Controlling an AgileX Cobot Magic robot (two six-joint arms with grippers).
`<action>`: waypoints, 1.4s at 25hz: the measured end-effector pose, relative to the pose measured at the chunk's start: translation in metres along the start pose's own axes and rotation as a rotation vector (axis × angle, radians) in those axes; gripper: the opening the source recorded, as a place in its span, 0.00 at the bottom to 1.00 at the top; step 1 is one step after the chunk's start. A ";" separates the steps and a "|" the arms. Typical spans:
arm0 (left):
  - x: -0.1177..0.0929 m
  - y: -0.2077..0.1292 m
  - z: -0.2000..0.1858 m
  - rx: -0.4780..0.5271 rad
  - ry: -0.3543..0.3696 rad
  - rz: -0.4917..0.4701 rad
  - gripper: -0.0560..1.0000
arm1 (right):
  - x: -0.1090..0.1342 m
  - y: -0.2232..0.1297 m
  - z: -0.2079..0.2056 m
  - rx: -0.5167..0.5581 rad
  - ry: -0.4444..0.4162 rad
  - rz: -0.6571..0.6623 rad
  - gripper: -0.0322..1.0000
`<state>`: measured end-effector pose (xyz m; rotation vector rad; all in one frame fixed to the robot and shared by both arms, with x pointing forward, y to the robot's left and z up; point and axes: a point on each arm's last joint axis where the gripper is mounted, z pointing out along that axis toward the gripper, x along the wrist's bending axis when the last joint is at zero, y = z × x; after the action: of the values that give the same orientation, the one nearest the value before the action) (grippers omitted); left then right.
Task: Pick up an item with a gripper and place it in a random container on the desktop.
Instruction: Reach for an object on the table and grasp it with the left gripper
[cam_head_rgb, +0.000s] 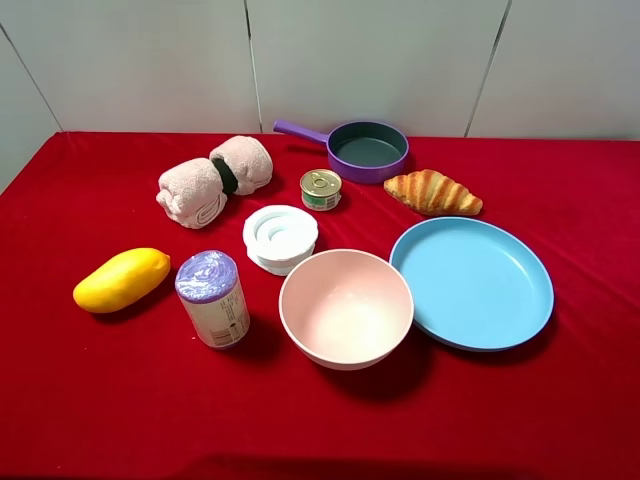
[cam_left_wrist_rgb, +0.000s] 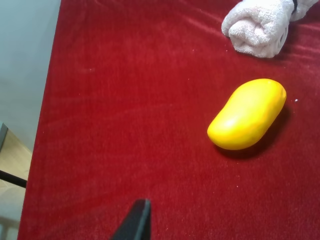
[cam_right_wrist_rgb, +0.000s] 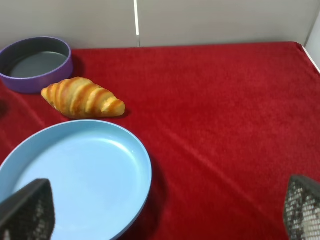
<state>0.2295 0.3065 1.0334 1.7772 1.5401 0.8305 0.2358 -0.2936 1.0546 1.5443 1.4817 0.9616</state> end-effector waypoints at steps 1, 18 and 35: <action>0.000 0.000 0.000 0.000 0.000 0.000 0.98 | 0.000 0.000 0.000 0.000 0.000 0.000 0.70; 0.000 0.000 0.000 0.000 0.000 0.000 0.98 | 0.000 0.000 0.000 0.000 0.000 0.000 0.70; 0.000 0.000 0.000 0.000 0.000 0.000 0.98 | 0.000 0.000 0.000 0.000 0.000 0.000 0.70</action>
<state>0.2295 0.3065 1.0334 1.7772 1.5401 0.8305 0.2358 -0.2936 1.0546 1.5443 1.4817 0.9616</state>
